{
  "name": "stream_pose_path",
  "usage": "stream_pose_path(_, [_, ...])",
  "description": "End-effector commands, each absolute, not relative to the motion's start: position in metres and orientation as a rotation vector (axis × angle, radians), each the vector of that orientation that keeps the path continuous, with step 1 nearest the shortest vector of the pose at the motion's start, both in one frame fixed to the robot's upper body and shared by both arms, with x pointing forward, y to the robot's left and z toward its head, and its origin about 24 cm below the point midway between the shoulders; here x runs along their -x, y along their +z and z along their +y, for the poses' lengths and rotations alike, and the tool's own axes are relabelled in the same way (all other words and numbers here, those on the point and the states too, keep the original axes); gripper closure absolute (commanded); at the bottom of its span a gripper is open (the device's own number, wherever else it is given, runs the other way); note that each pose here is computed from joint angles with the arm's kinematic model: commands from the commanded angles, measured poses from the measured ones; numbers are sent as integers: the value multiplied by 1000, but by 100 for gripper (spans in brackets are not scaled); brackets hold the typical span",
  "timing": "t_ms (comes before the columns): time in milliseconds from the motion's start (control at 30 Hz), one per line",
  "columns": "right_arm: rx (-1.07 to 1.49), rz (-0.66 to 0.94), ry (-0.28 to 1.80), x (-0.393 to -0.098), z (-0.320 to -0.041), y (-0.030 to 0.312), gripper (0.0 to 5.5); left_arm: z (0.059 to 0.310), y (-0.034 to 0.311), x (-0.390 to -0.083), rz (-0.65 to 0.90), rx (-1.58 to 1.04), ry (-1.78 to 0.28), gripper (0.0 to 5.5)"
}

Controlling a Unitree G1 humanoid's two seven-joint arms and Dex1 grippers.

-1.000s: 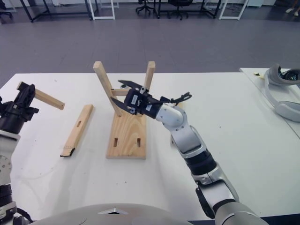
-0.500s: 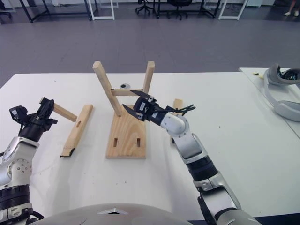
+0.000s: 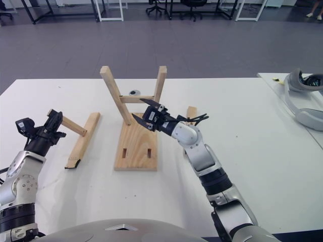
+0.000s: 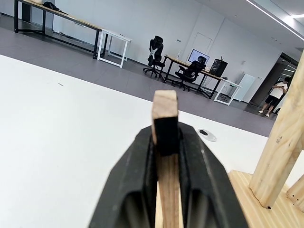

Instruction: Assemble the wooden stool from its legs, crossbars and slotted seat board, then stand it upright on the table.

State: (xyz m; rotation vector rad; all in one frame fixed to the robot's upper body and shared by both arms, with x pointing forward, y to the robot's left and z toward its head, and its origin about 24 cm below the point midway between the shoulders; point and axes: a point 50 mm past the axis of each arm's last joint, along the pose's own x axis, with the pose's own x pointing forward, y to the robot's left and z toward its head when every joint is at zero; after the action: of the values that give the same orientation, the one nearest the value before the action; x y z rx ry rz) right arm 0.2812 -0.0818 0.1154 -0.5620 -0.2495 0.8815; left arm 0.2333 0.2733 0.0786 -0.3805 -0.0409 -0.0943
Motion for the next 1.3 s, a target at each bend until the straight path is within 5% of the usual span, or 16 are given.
stream_pose_path(33, [564,-241,880,-281,-83,113,252,272,71,-233,-12,367,-83,509])
stream_pose_path(333, [573,-237,879,-282,-83,112,252,271,61,-234,11,323,-72,509])
stream_pose_path(600, [594,-222,872,-282,-88,109,252,243,36,-230,157,139,-144,509])
stream_pose_path(933, [590,-213,858,-282,-91,107,252,244,21,-211,245,195,133,510])
stream_pose_path(1300, [611,-208,858,-285,-88,103,252,232,15,-212,421,114,-39,510])
